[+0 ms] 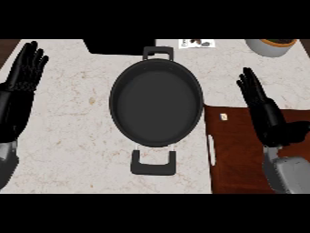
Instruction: Pick the tomato from the tray and place it in the pot
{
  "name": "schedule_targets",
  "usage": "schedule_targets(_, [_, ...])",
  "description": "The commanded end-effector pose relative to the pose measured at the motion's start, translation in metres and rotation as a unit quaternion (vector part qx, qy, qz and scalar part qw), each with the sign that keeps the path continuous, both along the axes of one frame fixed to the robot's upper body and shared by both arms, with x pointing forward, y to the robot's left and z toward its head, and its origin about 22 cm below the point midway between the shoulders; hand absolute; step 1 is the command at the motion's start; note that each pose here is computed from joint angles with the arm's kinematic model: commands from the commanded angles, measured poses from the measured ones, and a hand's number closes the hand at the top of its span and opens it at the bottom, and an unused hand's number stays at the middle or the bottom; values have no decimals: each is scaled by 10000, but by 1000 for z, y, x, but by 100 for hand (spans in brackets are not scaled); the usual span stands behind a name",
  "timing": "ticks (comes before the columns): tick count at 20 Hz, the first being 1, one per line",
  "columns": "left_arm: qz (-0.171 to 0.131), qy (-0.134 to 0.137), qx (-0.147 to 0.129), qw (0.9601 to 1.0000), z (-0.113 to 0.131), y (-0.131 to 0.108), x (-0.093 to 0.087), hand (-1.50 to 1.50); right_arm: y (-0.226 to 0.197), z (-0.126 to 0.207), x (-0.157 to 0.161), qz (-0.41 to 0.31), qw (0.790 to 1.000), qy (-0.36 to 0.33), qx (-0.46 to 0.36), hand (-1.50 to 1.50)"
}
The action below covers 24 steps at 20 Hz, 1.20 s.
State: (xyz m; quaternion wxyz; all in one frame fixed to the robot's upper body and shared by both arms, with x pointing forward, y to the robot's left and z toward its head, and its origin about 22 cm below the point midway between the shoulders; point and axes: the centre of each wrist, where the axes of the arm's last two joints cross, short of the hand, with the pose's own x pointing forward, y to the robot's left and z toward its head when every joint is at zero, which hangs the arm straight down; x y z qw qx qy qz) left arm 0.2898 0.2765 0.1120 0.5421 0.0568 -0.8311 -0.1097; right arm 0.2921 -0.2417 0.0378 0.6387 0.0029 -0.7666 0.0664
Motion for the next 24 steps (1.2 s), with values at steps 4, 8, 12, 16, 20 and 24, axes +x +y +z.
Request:
schedule_targets(4, [1078, 863, -506, 9891, -25, 22, -7, 0, -125, 37, -3, -185, 9973, -629, -341, 150])
schedule_targets(8, [1289, 1418, -837, 9779, -41, 26, -14, 0, -198, 49, -33, -757, 9482, -465, -3049, 150])
schedule_targets(12, [1167, 1636, -997, 9745, -40, 25, -18, 0, -250, -6, -75, -1046, 9728, -1286, -1617, -150])
schedule_targets(16, [1251, 1726, -973, 9722, -41, 9, -7, 0, -280, -3, -78, -560, 9724, -1755, -1430, -150])
schedule_targets(20, [1320, 1657, -949, 9727, -36, -1, -8, 0, -283, 27, -76, 87, 9717, -1348, -1935, -150])
schedule_targets(24, [1300, 1716, -954, 9719, -25, 1, -5, 0, -271, 51, -67, 880, 9522, -470, -2887, -150])
